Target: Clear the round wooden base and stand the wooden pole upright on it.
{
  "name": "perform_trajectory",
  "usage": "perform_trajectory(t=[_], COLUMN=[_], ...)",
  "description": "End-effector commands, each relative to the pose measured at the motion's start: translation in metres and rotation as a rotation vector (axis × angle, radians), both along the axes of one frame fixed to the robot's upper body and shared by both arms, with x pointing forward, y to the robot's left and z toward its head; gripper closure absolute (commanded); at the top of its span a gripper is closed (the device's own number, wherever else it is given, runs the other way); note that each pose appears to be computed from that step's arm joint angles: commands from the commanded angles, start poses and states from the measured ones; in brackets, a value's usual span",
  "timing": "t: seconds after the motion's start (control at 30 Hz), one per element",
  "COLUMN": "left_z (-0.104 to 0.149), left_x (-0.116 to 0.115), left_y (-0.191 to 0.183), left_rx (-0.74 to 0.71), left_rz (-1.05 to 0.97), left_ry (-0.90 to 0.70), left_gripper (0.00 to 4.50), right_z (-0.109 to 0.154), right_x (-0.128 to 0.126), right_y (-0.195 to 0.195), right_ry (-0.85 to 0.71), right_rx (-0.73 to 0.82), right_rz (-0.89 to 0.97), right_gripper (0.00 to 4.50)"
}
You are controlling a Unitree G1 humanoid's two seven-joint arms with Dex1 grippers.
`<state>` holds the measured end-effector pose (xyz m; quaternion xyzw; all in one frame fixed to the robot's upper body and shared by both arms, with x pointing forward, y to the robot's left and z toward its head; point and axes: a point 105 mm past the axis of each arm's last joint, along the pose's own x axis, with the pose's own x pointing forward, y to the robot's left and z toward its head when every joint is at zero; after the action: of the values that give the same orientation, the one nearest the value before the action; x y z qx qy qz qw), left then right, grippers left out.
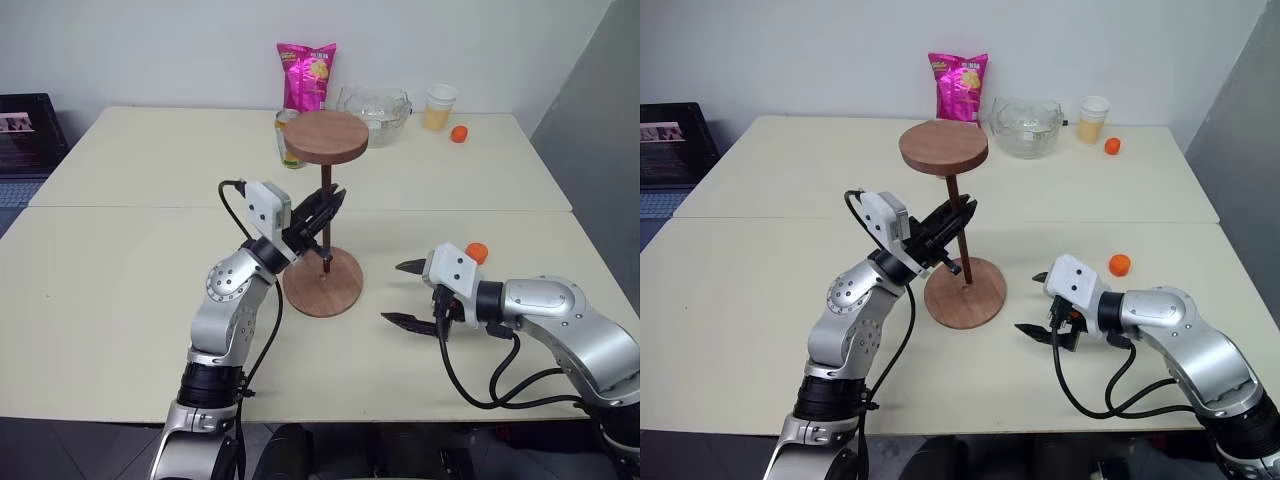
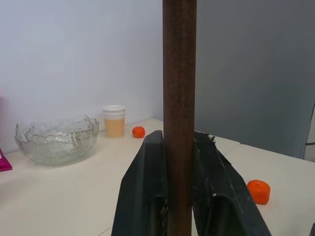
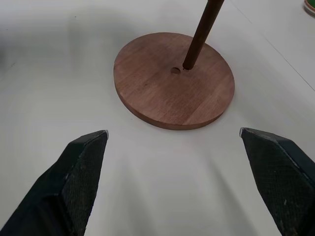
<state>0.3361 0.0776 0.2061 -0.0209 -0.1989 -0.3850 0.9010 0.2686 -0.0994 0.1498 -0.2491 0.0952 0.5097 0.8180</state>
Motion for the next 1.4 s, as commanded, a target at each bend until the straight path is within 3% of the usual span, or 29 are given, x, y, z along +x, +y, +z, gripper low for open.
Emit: perform_trajectory(t=[0.03, 1.13, 1.4], left_z=[0.006, -0.023, -0.017], left_x=[-0.006, -0.008, -0.003], left_y=[-0.002, 0.013, 0.008], left_rx=[-0.001, 0.052, 0.038], left_rz=[-0.006, 0.046, 0.041], left_ry=[-0.038, 0.036, 0.011], left_gripper=[4.24, 4.24, 4.24], right_z=[0.009, 0.008, 0.008], right_x=[-0.004, -0.007, -0.007], right_y=[0.004, 0.003, 0.003], right_ry=[-0.03, -0.022, -0.021], right_rx=[0.018, 0.018, 0.019], right_rz=[0.019, 0.013, 0.014], right_gripper=[0.0, 0.0, 0.0])
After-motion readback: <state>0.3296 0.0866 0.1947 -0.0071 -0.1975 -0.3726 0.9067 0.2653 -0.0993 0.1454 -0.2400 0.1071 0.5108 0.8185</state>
